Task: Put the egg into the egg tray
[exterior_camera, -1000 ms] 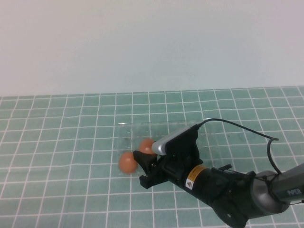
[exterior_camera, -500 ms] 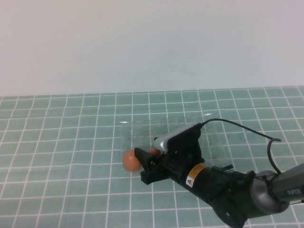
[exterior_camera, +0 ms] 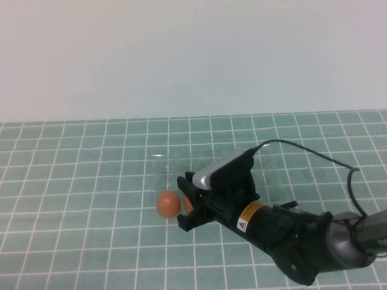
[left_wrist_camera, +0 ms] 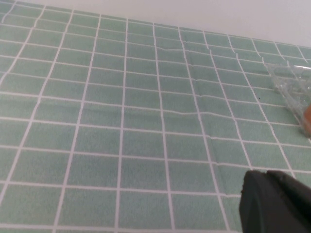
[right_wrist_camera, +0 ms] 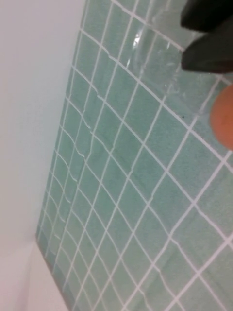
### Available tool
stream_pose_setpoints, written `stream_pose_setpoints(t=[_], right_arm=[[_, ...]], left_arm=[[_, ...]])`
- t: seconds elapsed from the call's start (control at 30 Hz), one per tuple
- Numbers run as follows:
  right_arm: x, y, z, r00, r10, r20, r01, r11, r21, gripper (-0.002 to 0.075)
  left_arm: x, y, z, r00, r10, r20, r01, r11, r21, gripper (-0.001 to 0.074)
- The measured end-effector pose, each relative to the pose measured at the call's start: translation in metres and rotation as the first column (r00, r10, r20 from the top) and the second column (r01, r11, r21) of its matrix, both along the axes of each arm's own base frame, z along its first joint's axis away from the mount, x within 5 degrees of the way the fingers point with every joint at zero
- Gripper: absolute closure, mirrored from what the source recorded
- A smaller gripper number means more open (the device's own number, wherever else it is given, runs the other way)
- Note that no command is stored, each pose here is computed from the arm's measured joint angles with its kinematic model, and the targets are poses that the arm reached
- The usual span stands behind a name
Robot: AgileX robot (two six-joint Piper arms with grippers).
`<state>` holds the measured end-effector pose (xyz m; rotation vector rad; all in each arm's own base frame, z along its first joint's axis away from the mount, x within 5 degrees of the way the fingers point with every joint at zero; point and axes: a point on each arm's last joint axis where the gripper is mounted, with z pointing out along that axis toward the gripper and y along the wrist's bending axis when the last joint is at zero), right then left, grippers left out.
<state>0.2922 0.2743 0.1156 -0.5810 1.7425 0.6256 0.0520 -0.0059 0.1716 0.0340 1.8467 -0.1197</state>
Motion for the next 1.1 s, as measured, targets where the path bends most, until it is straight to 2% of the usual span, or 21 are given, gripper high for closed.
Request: stream_pose_setpoints(t=[0.07,0.2,0.33,0.53,0.6,0.83,1.0,1.1], right_arm=[[-0.001,-0.001,0.010,1.000,0.013,0.023,-0.012,0.998,-0.055,0.0655],[-0.005,-0.005,0.040,0.995,0.063,0.077,-0.046,0.977,-0.208,0.0713],[-0.013,-0.015,0.080,0.986,0.093,0.138,-0.045,0.946,-0.320,0.0724],[-0.022,-0.059,0.146,0.971,-0.049,0.232,0.119,0.947,-0.298,0.0727],[-0.031,-0.079,0.160,0.962,-0.050,0.270,0.145,0.928,-0.342,0.0727],[-0.085,-0.123,0.189,0.958,0.039,0.284,0.087,0.904,-0.418,0.0727],[-0.129,-0.144,0.205,0.942,0.195,0.275,-0.031,0.863,-0.505,0.0727],[-0.145,-0.153,0.211,0.929,0.234,0.285,-0.056,0.853,-0.518,0.0727]], left_arm=[[0.000,0.000,0.000,1.000,0.000,0.000,0.000,1.000,0.000,0.0736],[0.000,0.000,0.000,1.000,0.000,0.000,0.000,1.000,0.000,0.0736],[0.000,0.000,0.000,1.000,0.000,0.000,0.000,1.000,0.000,0.0736],[0.000,0.000,0.000,1.000,0.000,0.000,0.000,1.000,0.000,0.0736],[0.000,0.000,0.000,1.000,0.000,0.000,0.000,1.000,0.000,0.0736],[0.000,0.000,0.000,1.000,0.000,0.000,0.000,1.000,0.000,0.0736],[0.000,0.000,0.000,1.000,0.000,0.000,0.000,1.000,0.000,0.0736],[0.000,0.000,0.000,1.000,0.000,0.000,0.000,1.000,0.000,0.0736]])
